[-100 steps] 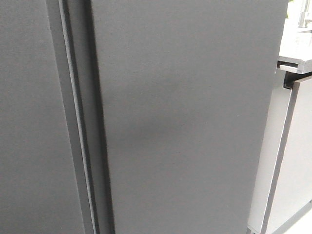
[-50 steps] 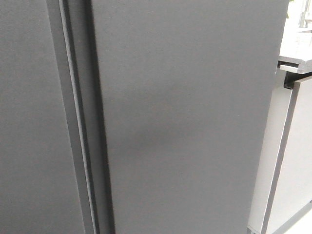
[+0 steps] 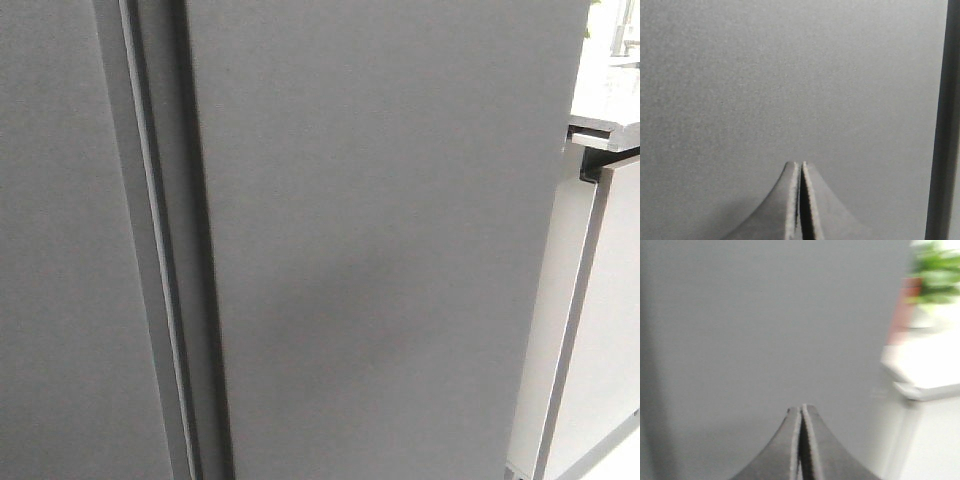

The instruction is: Close fridge door

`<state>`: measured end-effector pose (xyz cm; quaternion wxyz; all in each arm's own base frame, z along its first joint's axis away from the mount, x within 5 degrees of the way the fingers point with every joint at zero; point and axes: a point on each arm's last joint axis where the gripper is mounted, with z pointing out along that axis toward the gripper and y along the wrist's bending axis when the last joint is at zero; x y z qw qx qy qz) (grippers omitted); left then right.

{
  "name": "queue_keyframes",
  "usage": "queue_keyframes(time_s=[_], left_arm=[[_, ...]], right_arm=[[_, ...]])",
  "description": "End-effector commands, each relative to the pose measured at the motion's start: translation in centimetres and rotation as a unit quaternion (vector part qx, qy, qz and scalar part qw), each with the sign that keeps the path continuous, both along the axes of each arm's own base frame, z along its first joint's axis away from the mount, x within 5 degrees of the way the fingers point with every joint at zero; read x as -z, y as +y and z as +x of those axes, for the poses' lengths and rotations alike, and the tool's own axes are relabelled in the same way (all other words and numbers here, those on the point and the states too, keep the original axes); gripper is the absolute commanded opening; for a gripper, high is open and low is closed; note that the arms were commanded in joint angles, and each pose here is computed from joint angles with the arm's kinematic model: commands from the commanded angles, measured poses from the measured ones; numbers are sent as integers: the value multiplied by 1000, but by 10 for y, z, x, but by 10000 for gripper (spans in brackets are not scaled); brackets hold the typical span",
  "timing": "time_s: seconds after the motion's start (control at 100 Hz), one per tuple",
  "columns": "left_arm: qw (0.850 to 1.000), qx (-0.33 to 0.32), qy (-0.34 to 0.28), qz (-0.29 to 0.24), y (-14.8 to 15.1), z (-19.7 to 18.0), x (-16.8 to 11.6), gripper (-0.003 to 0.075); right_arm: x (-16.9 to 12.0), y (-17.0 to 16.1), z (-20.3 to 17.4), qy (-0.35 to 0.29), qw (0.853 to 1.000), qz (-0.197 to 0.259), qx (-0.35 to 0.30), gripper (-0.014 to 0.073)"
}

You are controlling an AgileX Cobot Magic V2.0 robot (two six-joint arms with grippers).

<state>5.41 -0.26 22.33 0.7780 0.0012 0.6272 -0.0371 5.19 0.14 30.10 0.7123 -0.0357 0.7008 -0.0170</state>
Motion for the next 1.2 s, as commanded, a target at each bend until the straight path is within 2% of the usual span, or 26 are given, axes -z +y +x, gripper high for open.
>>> queue_keyframes(time_s=[0.0, 0.22, 0.42, 1.189], left_arm=[[1000, -3, -24, -5, 1, 0, 5, -20], [1000, -3, -24, -5, 1, 0, 5, -20], [1000, -3, -24, -5, 1, 0, 5, -20], [1000, -3, -24, -5, 1, 0, 5, -20]], right_arm=[[11, -3, 0, -66, 997, 14, 33, -45], [63, -9, 3, -72, 993, 38, 80, -45], [89, -10, 3, -84, 992, 37, 87, -45], [92, -10, 2, -71, 993, 38, 86, -44]])
